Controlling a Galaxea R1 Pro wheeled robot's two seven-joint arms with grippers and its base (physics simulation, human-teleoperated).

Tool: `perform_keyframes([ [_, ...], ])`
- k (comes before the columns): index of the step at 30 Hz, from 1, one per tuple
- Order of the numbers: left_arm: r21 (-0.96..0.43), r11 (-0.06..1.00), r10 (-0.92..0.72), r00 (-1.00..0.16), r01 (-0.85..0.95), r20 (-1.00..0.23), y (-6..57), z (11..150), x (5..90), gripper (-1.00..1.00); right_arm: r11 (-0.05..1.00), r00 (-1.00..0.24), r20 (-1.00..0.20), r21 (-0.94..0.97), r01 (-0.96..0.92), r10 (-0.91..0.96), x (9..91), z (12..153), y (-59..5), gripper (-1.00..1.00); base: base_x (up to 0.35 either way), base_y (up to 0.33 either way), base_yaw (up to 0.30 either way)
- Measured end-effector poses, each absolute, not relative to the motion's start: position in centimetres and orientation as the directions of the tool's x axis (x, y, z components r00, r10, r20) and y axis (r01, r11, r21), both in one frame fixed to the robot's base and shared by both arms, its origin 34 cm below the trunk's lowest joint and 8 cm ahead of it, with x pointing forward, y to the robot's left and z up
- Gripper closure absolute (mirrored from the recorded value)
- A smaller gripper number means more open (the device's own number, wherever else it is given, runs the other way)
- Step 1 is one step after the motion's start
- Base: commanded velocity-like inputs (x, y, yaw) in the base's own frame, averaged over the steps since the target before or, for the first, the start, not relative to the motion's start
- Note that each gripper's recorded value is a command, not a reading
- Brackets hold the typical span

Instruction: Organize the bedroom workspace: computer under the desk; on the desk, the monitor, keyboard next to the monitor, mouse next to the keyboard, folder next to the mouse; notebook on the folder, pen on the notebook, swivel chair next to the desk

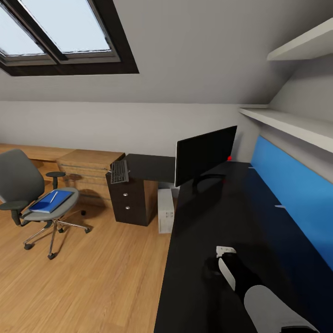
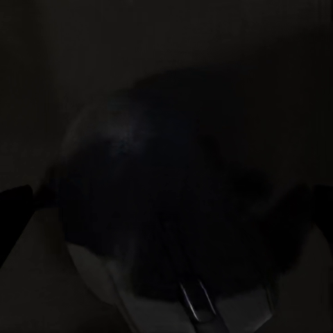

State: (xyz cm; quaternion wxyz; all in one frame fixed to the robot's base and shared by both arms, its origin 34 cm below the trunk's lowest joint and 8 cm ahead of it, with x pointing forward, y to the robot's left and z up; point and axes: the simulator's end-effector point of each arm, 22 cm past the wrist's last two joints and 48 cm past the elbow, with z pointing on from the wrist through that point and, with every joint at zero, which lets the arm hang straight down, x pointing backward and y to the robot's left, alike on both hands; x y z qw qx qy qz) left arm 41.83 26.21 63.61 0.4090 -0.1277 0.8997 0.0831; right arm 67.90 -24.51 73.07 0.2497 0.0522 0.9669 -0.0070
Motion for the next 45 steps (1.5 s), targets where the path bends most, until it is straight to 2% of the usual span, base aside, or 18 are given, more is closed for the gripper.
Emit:
perform_keyframes([
  [31,0.045,0.954,-0.162,-0.633,-0.298,-0.757,26.21,63.34,41.87,-1.0,0.995,-0.866,-0.491,0.008,0.1,0.091,68.19,73.05,-24.5,-1.0,0.0,0.0,0.0],
  [32,0.045,0.954,-0.162,-0.633,-0.298,-0.757,26.21,63.34,41.86,-1.0,0.995,-0.866,-0.491,0.008,0.1,0.091,68.19,73.05,-24.5,1.0,0.0,0.0,0.0],
  [45,0.045,0.954,-0.162,-0.633,-0.298,-0.757,26.21,63.35,41.87,-1.0,0.996,-0.868,-0.49,0.003,0.094,0.083,68.15,73.02,-24.49,1.0,0.0,0.0,0.0],
])
